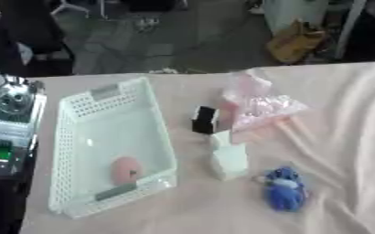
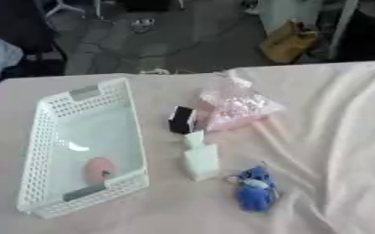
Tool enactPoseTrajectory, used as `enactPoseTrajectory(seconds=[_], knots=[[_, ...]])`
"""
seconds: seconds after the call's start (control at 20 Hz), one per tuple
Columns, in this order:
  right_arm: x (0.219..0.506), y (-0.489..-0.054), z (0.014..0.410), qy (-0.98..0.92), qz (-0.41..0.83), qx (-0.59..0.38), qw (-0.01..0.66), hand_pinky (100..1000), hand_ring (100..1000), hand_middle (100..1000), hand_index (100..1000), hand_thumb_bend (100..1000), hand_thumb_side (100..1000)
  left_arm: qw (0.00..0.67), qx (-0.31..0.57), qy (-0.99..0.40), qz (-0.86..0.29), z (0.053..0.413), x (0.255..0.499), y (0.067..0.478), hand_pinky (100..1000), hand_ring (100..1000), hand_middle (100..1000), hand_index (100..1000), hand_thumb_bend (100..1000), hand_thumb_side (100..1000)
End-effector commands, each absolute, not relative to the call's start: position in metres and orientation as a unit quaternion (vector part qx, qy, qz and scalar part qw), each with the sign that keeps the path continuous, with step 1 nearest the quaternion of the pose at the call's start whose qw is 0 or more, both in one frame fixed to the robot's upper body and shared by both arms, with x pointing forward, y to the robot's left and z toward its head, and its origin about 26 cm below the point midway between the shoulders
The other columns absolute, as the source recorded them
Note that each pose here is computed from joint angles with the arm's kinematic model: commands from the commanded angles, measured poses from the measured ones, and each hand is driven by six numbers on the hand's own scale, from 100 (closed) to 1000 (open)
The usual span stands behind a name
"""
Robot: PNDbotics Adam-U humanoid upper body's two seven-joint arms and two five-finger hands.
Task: Pick up objects on the table and place them in the box.
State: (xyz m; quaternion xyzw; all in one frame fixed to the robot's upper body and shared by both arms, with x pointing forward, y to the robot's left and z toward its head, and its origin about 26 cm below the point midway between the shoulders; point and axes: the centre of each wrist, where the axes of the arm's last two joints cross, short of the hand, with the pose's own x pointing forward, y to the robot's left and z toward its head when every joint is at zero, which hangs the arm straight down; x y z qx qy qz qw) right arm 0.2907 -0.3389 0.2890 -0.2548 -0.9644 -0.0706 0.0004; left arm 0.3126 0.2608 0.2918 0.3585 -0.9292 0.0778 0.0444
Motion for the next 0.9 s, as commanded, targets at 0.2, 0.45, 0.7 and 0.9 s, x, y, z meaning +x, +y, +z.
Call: enactPoseTrajectory(seconds=[0.2,0.45,0.7,0.9], knots=[[0.286,-0.34,0.298,-0.966,-0.087,-0.239,-0.041,832,848,819,833,100,1000,0.026,0.362,-0.929,0.076,0.3,0.309,0.262,852,993,918,981,100,978],[0.286,-0.34,0.299,-0.966,-0.088,-0.238,-0.043,832,848,820,833,100,1000,0.025,0.362,-0.929,0.077,0.3,0.309,0.262,852,993,918,981,100,978],[0.286,-0.34,0.305,-0.967,-0.077,-0.24,-0.045,831,853,827,834,100,1000,0.024,0.363,-0.929,0.075,0.3,0.309,0.262,852,993,918,981,100,979],[0.284,-0.339,0.312,-0.958,-0.008,-0.287,0.004,822,860,823,834,100,1000,0.024,0.362,-0.929,0.071,0.3,0.309,0.262,852,993,918,980,100,978]])
